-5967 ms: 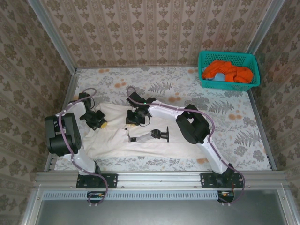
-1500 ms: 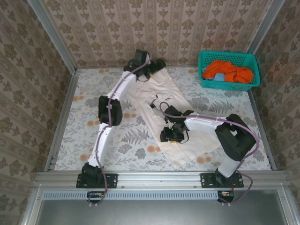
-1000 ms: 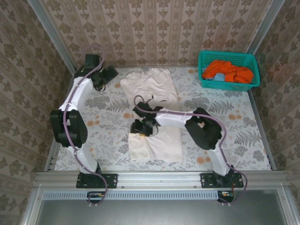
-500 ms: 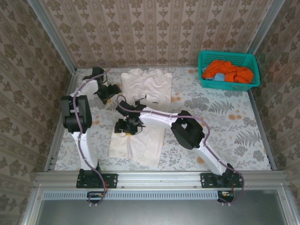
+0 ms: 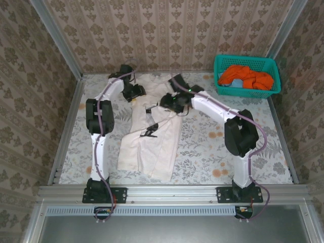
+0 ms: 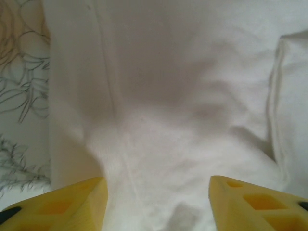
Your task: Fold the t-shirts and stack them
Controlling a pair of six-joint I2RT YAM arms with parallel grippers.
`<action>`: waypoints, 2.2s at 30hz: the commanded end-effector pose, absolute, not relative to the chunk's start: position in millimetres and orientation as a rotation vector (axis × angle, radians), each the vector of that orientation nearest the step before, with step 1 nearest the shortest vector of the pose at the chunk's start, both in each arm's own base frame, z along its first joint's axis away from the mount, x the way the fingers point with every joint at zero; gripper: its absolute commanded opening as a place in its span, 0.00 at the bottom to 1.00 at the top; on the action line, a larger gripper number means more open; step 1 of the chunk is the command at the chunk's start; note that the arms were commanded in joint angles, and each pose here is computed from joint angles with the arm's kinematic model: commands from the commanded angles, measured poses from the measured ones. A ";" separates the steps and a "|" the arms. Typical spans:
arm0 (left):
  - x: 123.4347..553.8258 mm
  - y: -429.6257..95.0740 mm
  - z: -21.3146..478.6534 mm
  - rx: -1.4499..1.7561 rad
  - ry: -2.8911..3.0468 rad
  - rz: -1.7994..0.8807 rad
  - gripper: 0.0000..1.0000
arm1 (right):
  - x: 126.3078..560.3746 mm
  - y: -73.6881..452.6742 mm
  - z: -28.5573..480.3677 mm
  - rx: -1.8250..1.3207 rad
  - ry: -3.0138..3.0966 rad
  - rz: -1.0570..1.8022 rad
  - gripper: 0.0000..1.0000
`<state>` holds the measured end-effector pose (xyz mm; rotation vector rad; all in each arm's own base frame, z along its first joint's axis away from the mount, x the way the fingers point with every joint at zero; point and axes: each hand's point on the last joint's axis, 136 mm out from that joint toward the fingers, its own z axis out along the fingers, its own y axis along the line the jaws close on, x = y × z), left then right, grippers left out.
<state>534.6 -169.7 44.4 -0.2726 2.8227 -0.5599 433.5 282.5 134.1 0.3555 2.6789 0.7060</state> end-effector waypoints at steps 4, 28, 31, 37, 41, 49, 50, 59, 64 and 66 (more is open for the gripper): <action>531.3 -156.6 12.3 -0.283 2.929 -0.392 0.54 | 488.0 219.4 74.6 0.433 2.746 0.466 0.39; 608.0 -106.5 126.8 -0.462 2.554 -0.476 0.86 | 577.9 243.2 105.9 0.260 2.657 0.614 0.57; 592.4 -102.4 168.6 -0.437 2.504 -0.477 0.87 | 562.4 232.9 144.1 0.165 2.650 0.554 0.59; 530.2 -85.2 184.1 -0.464 2.546 -0.448 0.87 | 531.4 205.4 181.7 0.093 2.682 0.456 0.63; 471.2 -80.2 171.0 -0.486 2.652 -0.487 0.80 | 488.0 178.3 197.9 0.018 2.789 0.328 0.67; 317.1 -78.9 128.1 -0.537 2.920 -0.506 0.73 | 433.2 149.5 260.0 -0.008 2.812 0.267 0.69; 303.9 -78.7 125.2 -0.546 2.932 -0.512 0.72 | 426.8 147.7 262.5 -0.008 2.827 0.263 0.69; 224.0 -77.2 115.3 -0.620 3.016 -0.470 0.67 | 333.9 127.1 248.2 0.059 2.841 0.301 0.77; 182.7 -81.1 93.9 -0.657 3.103 -0.413 0.64 | 262.3 177.9 172.3 0.484 2.658 1.002 0.99; 170.2 -85.2 87.2 -0.670 3.117 -0.416 0.62 | 233.4 188.6 140.3 0.513 2.704 1.004 1.00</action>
